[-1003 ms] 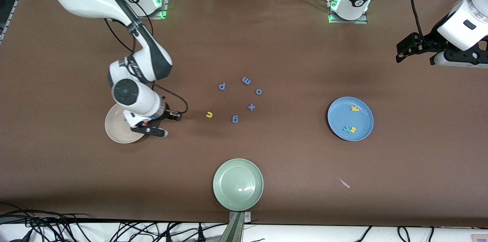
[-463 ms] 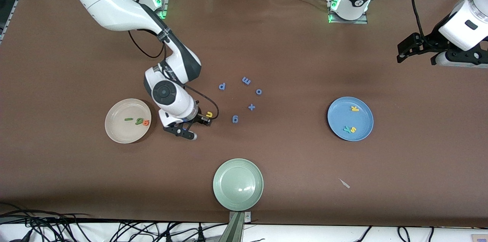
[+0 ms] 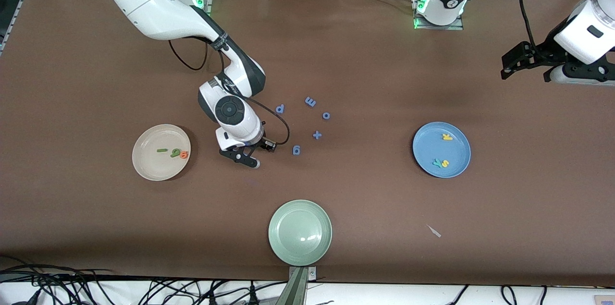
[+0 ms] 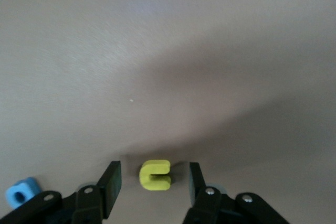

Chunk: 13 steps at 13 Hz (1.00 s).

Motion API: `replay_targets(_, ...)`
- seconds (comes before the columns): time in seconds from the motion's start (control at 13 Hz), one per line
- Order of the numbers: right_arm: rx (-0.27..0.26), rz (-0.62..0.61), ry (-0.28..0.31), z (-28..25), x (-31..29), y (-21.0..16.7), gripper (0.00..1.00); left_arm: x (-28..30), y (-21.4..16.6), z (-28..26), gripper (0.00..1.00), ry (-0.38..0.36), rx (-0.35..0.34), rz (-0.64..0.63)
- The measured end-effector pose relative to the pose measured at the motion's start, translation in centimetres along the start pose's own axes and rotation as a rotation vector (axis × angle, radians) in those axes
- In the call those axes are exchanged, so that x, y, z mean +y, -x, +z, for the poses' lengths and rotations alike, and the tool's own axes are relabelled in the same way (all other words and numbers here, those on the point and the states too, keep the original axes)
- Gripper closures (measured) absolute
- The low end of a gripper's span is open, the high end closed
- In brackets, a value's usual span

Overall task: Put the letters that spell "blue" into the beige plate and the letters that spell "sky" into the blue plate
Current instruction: 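Grasp the yellow u with the right gripper, then place the yellow u on the white plate with the right gripper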

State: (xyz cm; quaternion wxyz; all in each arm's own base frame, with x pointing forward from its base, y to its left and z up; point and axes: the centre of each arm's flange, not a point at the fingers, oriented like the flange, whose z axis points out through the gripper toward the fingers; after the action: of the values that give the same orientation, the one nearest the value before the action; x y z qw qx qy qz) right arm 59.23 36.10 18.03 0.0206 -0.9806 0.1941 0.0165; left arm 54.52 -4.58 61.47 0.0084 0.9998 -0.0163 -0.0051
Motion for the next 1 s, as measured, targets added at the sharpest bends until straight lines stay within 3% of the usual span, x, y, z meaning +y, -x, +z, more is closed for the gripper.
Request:
replay_targets(0.23, 0.000, 0.006, 0.000, 0.3, 0.1, 0.1, 0.44, 0.0, 0.0, 0.0, 0.00, 0.000, 0.000, -0.001)
replay_targets(0.39, 0.002, 0.005, 0.001, 0.2, 0.2, 0.0, 0.70, 0.1, 0.0, -0.1, 0.00, 0.000, 0.003, 0.001)
replay_targets(0.46, 0.004, 0.000, 0.000, 0.1, 0.2, 0.0, 0.74, 0.1, 0.0, -0.3, 0.00, 0.000, 0.005, 0.002)
replay_targets(0.69, 0.013, -0.046, 0.009, -1.1, 1.0, -1.2, 0.74, 0.0, -0.1, -0.2, 0.00, 0.000, 0.005, 0.000)
replay_targets(1.0, 0.003, -0.211, 0.104, -7.2, 7.6, -7.4, 0.74, 0.2, -0.3, 0.0, 0.00, 0.001, 0.001, 0.003)
